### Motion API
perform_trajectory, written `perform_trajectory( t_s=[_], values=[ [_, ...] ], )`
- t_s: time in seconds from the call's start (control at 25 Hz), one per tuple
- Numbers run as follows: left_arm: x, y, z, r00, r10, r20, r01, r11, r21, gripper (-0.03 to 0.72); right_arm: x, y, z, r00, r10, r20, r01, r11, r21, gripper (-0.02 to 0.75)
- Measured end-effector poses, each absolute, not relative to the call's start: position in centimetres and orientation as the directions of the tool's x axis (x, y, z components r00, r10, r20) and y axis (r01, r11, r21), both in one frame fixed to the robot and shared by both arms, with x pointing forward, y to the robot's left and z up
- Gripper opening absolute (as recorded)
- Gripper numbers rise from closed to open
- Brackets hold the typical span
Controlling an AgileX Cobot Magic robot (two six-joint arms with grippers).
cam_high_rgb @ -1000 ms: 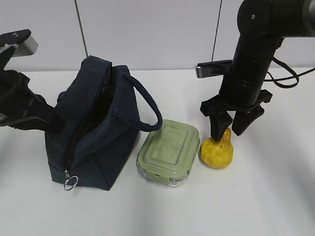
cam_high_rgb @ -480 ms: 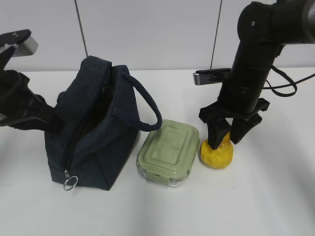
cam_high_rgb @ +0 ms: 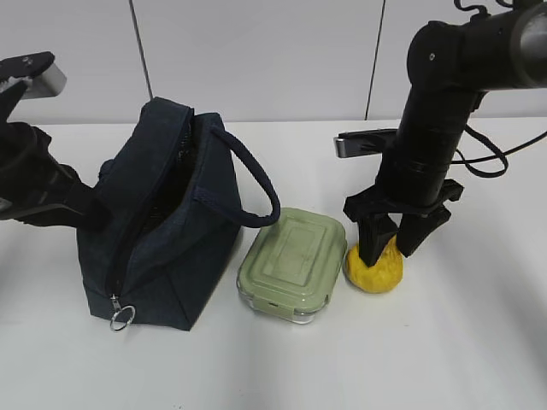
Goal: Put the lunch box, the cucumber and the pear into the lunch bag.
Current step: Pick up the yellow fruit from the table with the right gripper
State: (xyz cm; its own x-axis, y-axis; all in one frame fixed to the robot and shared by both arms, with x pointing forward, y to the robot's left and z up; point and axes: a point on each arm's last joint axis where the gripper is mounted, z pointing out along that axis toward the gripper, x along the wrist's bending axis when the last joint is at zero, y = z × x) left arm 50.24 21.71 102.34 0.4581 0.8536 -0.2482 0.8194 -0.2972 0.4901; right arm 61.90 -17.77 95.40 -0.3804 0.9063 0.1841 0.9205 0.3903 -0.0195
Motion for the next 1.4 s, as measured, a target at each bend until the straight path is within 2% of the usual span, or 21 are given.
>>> perform_trajectory(
  t_s=[0.84,1.16,1.4],
  values=[
    [50.2,21.7,102.3,0.460,0.854,-0.245,0.819,-0.300,0.490,0.002,62.2,-17.7,95.4,-0.379,0.907,0.181,0.923,0.384,0.012,0.485],
    [50.2,21.7,102.3,0.461,0.854,-0.243,0.818,-0.302,0.489,0.002,62.5,-17.6,96.6,-0.385,0.906,0.174,0.923,0.380,0.065,0.485],
    [50.2,21.7,102.3,0.461,0.854,-0.243,0.818,-0.302,0.489,0.002,62.5,-17.6,96.7,-0.387,0.906,0.173,0.922,0.382,0.062,0.486]
  ],
)
